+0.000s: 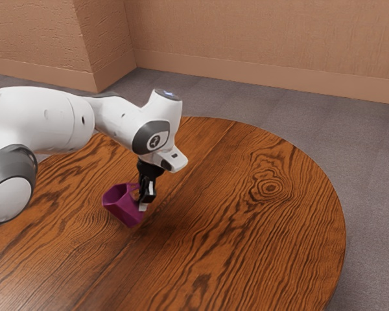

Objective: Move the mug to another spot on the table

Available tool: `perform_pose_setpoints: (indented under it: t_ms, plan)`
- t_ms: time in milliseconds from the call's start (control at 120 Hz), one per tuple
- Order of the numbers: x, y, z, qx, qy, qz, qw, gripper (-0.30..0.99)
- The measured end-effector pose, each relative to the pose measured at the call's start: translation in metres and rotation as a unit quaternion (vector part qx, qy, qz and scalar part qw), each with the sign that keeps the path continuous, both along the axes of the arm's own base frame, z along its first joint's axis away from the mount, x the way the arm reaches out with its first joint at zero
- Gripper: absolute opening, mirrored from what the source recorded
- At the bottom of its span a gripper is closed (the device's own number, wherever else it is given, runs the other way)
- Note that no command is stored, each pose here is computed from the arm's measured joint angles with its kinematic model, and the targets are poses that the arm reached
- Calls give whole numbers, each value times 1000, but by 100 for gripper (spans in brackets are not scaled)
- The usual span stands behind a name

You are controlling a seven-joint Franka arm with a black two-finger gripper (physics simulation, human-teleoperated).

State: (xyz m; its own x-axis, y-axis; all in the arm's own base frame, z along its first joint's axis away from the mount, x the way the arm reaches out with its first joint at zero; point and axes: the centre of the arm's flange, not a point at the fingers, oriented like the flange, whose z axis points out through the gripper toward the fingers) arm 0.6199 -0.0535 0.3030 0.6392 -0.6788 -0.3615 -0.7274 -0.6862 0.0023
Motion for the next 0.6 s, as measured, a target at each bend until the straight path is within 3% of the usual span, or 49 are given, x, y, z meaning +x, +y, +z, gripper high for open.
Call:
perform_pose_setpoints:
  t_ms: [600]
  plan:
    - [-9,-14,-33,17,18,20,999,-9]
